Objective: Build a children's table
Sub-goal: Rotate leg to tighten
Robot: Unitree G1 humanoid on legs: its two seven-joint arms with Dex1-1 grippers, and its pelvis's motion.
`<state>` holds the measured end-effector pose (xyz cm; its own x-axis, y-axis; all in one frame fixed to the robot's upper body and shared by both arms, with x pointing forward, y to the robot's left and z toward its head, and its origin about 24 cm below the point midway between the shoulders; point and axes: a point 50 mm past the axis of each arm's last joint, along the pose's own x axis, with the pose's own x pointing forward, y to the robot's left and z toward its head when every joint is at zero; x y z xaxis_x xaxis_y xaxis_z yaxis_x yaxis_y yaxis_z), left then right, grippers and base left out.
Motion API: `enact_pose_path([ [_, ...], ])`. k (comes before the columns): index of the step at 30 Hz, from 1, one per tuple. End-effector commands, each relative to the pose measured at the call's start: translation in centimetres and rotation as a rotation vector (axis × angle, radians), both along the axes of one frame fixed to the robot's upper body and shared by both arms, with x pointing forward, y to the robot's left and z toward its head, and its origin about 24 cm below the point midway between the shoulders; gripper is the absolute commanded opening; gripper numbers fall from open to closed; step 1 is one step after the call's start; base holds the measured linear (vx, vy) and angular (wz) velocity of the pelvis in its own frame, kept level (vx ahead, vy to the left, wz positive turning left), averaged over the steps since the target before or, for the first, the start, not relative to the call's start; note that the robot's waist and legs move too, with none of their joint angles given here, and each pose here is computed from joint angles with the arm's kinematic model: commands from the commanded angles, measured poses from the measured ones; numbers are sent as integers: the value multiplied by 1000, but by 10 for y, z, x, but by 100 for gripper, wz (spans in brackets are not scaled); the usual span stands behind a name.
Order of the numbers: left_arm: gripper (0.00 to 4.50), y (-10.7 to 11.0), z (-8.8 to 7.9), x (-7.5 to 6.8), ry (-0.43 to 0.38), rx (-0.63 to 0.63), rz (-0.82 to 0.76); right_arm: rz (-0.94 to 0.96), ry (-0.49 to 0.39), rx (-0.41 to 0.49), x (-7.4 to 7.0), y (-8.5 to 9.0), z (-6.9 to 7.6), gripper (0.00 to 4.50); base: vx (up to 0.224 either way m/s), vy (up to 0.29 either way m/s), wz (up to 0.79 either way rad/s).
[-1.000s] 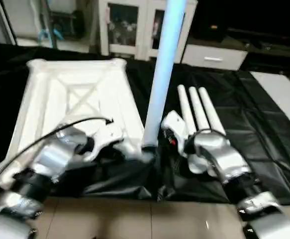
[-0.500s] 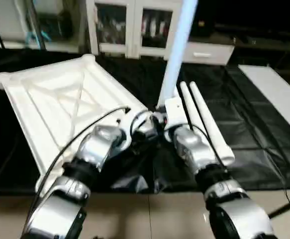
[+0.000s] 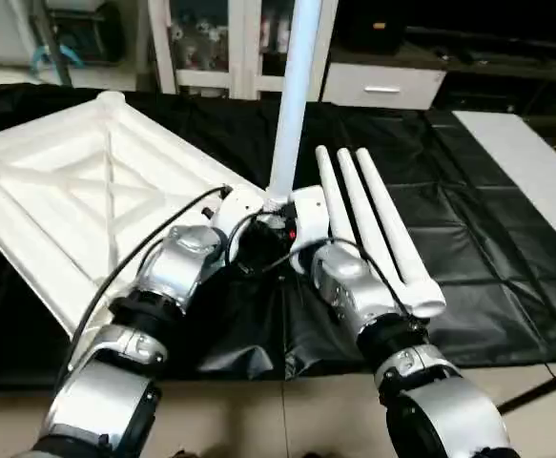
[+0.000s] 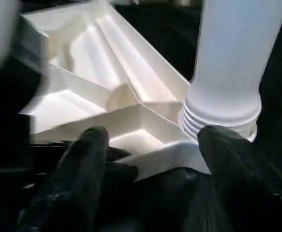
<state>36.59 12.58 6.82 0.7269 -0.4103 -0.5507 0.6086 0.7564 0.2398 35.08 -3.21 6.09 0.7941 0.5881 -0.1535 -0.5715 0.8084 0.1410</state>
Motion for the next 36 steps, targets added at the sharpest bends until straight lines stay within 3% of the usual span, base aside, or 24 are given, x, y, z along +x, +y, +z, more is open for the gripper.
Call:
enact_pose_path([
  [1,0,10,-10,-6,24,25,-10,38,-38,-25,0,-10,5,351,0,0,0],
  [4,0,29,-16,-10,58,66,-25,188,-67,-62,-9,-25,15,376,0,0,0],
  [9,0,44,-20,-18,113,105,-111,273,-76,-131,-13,-46,21,420,0,0,0],
  [12,0,58,-23,-38,226,140,-335,365,-59,-193,-18,-70,30,439,0,0,0],
  [15,0,59,-21,-49,266,137,-486,408,-42,-205,-19,-76,32,445,0,0,0],
  [18,0,60,-19,-63,359,116,-585,475,-12,-231,-21,-80,29,445,0,0,0],
  [22,0,60,-19,-69,404,138,-645,551,12,-243,-25,-76,25,445,0,0,0],
  [30,0,57,-15,-75,420,148,-705,692,31,-299,-34,-65,14,445,0,0,0],
  [36,0,54,-14,-77,427,152,-722,719,32,-339,-31,-60,9,445,0,0,0],
])
